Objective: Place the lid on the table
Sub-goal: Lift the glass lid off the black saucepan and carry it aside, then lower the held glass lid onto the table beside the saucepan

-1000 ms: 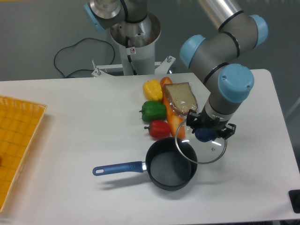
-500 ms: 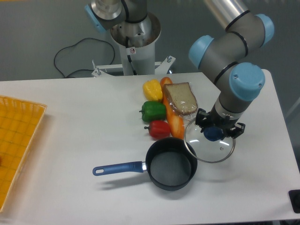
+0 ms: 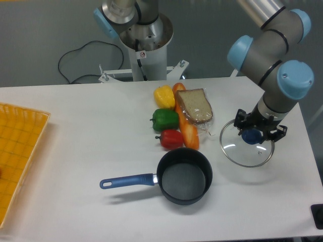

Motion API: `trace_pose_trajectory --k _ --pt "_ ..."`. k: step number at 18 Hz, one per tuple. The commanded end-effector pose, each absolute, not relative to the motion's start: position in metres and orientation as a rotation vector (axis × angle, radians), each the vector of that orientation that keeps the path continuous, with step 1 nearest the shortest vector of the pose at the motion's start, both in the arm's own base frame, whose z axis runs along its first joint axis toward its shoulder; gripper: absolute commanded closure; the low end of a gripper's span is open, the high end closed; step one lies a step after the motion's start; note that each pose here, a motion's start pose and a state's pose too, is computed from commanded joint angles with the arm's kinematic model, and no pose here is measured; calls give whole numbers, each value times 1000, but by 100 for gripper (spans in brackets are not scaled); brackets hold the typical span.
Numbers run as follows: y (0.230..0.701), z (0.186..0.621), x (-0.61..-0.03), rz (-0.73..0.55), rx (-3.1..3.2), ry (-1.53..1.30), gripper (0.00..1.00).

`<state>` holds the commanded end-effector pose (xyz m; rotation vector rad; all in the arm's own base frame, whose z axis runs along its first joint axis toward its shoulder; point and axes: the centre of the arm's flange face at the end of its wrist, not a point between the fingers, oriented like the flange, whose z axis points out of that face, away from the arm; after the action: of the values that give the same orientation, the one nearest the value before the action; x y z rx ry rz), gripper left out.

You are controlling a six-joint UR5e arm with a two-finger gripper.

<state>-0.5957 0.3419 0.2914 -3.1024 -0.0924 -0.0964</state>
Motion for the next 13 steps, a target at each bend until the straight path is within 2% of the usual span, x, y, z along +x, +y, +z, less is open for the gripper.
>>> trace_pose_trajectory --k 13 --pt "352 270 -601 -54 -3114 -79 44"
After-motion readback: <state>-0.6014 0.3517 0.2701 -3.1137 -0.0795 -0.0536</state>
